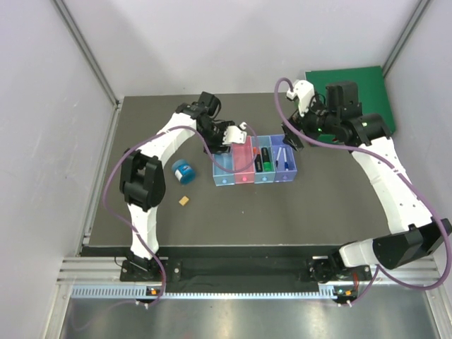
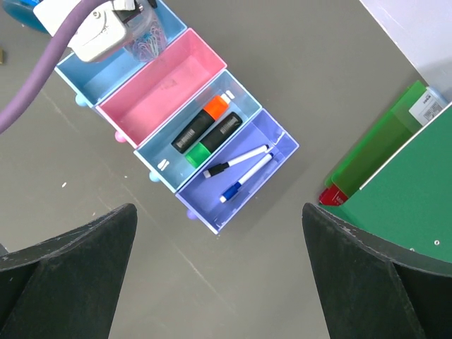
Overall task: Sort the stationery into containers
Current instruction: Place the stationery in the storage box.
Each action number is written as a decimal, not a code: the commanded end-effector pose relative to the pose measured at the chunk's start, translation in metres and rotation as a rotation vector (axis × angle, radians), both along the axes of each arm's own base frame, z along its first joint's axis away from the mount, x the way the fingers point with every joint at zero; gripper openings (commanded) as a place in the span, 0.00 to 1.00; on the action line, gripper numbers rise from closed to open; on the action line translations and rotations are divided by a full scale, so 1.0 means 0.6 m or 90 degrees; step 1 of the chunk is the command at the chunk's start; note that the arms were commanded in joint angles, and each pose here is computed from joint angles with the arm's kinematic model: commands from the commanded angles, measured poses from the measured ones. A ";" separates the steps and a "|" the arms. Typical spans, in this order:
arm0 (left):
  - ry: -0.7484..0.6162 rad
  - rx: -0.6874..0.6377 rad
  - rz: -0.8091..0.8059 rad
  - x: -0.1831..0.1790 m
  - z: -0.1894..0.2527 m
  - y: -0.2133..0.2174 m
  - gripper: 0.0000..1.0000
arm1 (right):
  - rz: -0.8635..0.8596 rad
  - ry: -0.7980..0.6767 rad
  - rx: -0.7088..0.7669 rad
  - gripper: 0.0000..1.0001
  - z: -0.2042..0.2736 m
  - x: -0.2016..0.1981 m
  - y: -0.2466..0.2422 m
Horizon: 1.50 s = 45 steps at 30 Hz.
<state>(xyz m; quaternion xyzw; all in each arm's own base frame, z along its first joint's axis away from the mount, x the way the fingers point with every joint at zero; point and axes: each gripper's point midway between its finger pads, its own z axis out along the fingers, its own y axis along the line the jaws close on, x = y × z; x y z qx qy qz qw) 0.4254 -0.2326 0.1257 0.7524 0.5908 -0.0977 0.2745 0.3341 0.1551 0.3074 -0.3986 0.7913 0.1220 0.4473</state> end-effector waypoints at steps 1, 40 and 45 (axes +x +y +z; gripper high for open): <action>-0.034 0.009 -0.016 0.020 -0.005 -0.004 0.55 | -0.004 -0.039 0.029 1.00 0.037 -0.008 -0.005; -0.219 -0.031 0.038 0.051 0.106 -0.021 0.87 | 0.006 -0.007 0.062 0.99 0.030 -0.028 -0.001; -0.241 -0.064 0.032 -0.020 0.176 0.011 0.88 | 0.023 0.023 0.086 1.00 0.025 -0.036 0.013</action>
